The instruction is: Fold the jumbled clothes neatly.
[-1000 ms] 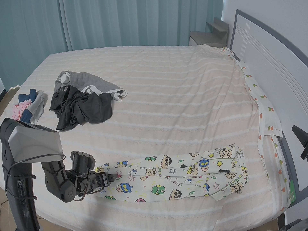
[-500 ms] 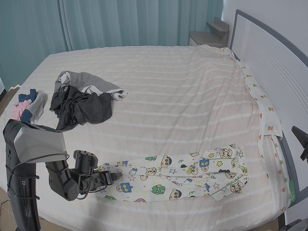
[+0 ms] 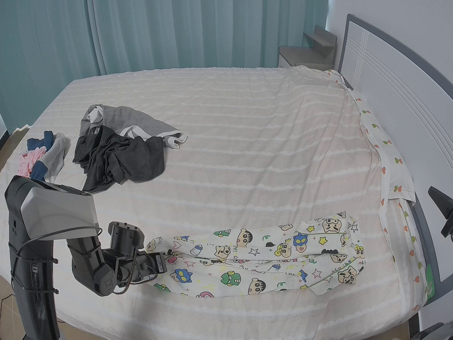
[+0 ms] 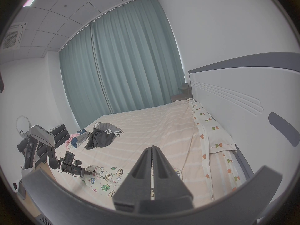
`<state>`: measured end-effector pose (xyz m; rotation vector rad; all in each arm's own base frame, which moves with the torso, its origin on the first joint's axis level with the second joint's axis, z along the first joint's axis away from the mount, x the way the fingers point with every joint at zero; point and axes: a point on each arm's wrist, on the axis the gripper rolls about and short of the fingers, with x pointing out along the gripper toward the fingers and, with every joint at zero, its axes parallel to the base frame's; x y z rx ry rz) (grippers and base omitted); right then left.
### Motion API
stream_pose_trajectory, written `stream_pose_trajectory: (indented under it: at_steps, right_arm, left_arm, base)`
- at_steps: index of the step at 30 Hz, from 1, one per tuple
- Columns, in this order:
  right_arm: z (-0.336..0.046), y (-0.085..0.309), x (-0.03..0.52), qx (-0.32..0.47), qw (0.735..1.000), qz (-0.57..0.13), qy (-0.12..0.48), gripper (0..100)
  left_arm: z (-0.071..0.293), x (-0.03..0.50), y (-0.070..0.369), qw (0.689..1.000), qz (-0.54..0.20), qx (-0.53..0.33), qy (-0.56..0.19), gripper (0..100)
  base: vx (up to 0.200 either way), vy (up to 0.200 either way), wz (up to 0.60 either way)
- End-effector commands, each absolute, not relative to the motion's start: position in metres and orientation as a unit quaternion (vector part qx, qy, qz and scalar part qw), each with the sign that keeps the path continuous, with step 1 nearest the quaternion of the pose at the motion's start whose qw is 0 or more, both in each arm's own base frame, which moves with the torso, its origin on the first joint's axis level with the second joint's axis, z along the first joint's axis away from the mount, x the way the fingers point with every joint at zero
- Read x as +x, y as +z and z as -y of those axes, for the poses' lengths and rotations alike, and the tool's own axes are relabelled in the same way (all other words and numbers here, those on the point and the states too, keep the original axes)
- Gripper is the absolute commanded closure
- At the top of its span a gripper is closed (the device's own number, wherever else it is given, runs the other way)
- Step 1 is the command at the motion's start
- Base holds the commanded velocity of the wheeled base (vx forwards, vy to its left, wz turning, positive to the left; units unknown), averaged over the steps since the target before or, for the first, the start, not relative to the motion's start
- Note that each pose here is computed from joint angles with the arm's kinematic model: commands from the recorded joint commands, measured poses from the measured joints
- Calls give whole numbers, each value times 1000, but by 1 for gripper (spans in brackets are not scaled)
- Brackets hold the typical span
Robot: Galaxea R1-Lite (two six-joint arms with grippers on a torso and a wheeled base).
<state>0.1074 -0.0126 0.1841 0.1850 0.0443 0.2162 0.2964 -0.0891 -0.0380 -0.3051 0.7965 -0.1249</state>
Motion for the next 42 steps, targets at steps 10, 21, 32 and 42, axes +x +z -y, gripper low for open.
stream_pose_trajectory:
  at_steps: [10, 21, 32, 42]
  right_arm:
    - [13, 184, 108, 92, 990, -22, 108, 100]
    - [13, 184, 107, 92, 990, -22, 108, 100]
    - [13, 185, 107, 92, 990, -21, 108, 100]
    - [13, 185, 107, 92, 990, -20, 108, 100]
  left_arm:
    - [83, 290, -27, 911, -378, -153, -56, 100]
    - [65, 281, -27, 907, -389, -160, -29, 100]
    - [40, 276, -20, 904, -387, -183, -12, 100]
    - [51, 277, -19, 910, -374, -175, -32, 100]
  base:
    - [0, 0, 0]
    - [0, 0, 0]
    - [0, 0, 0]
    - [0, 0, 0]
